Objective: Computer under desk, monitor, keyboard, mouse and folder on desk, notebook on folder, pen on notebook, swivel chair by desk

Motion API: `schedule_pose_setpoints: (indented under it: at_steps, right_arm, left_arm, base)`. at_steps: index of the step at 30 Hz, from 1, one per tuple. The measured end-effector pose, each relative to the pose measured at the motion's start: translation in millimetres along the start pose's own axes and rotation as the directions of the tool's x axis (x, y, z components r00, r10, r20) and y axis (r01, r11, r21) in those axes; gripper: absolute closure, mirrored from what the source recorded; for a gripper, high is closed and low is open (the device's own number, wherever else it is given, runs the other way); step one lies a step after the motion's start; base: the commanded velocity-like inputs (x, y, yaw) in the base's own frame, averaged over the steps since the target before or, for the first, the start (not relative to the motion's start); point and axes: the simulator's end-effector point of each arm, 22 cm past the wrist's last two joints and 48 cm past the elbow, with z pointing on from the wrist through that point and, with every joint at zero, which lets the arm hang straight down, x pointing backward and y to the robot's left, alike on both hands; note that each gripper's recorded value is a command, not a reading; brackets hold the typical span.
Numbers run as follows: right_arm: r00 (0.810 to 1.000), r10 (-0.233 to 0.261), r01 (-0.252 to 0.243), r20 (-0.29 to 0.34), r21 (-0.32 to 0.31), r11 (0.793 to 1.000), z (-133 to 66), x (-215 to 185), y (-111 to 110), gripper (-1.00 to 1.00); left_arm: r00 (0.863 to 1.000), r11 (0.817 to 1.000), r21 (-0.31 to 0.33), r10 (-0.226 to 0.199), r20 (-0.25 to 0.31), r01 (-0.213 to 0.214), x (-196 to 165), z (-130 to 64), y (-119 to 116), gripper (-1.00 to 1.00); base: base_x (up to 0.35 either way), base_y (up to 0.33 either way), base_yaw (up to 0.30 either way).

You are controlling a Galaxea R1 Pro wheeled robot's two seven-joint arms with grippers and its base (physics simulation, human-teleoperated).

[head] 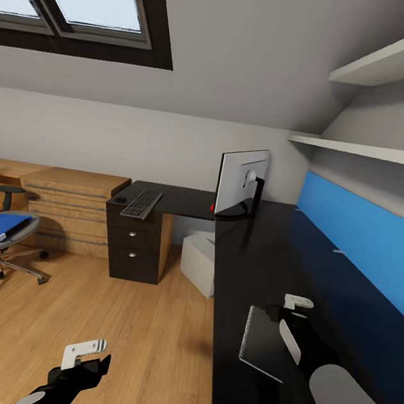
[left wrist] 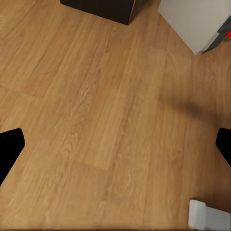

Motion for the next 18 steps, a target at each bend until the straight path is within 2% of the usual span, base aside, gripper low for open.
schedule_pose_setpoints:
  at_steps: [9, 18]
  right_arm:
    - [1.0, 0.0, 0.0, 0.001, 0.0, 1.0, -0.4, -0.3, 0.2, -1.0]
    - [1.0, -0.004, 0.004, 0.001, 0.005, 1.0, -0.1, -0.2, -1.1, -1.0]
  left_arm:
    - [1.0, 1.0, 0.0, 0.0, 0.0, 0.0, 0.0, -0.2, 0.0, -1.0]
    - [1.0, 1.0, 0.0, 0.0, 0.0, 0.0, 0.0, -0.1, -0.2, -1.0]
  base:
    - [-0.062, 0.006, 0.0]
    - [-0.136, 0.099, 0.0]
